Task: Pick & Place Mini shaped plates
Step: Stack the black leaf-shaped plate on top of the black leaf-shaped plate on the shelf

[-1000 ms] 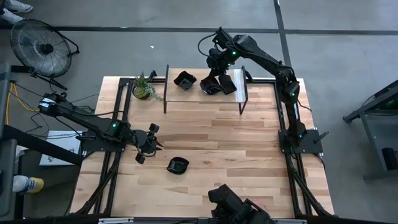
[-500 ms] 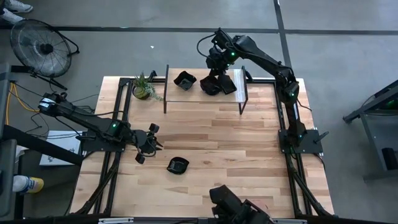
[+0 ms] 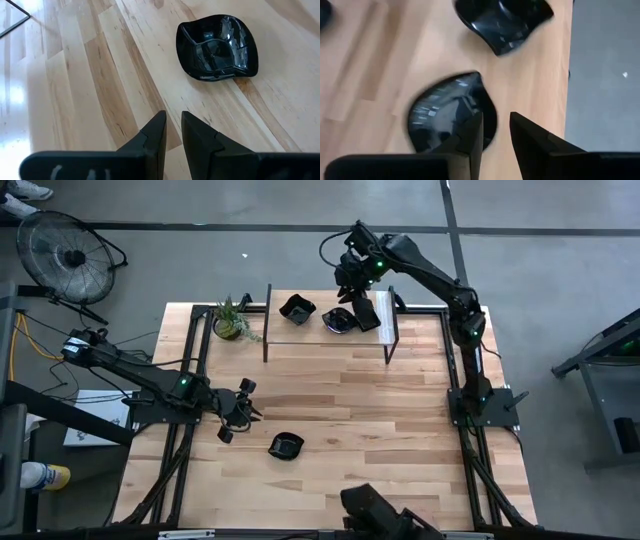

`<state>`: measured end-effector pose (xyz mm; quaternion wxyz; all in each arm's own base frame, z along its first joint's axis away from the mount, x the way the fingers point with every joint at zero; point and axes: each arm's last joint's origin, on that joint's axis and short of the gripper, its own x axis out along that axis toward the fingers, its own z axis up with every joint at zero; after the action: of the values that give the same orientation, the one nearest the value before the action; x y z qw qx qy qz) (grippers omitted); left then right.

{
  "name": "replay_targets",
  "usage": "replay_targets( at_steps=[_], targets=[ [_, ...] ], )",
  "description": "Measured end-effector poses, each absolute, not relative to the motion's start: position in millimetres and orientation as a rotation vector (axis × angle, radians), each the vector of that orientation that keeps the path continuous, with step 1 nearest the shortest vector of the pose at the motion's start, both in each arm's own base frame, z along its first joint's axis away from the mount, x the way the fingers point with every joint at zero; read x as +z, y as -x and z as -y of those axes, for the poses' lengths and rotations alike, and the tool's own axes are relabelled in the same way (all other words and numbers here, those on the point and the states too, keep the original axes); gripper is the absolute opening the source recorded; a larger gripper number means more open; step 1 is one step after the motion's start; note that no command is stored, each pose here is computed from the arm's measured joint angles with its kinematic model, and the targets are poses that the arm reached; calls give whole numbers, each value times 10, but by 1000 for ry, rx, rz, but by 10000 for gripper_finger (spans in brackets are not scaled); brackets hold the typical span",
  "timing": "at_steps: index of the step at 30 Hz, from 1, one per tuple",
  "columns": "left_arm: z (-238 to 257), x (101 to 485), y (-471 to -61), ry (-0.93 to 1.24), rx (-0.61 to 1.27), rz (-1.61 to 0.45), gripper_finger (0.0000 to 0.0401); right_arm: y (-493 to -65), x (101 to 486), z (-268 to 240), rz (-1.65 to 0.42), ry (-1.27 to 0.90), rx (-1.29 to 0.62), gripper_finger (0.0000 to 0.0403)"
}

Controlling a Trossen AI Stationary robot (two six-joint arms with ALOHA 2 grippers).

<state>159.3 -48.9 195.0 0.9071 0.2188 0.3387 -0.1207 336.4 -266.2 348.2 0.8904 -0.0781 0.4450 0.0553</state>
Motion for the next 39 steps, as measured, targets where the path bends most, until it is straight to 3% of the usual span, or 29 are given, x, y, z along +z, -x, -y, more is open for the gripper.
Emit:
replay_targets(
  at_steps=[10, 22, 32, 39],
  targets=[
    [516, 1915, -1622, -435, -304, -713, 56, -3420, 3720, 2172, -826, 124, 321, 85],
    [557, 1862, -1737, -133, -196, -731, 56, -3763, 3636, 1235, -928, 221, 580, 46],
    [552, 1804, -1763, -142, -143, -765, 56, -3996, 2894, 511, -1057, 244, 798, 3],
    [546, 1803, -1762, -177, -138, -763, 56, -4142, 2260, 12, -1117, 423, 646, 2]
  ],
)
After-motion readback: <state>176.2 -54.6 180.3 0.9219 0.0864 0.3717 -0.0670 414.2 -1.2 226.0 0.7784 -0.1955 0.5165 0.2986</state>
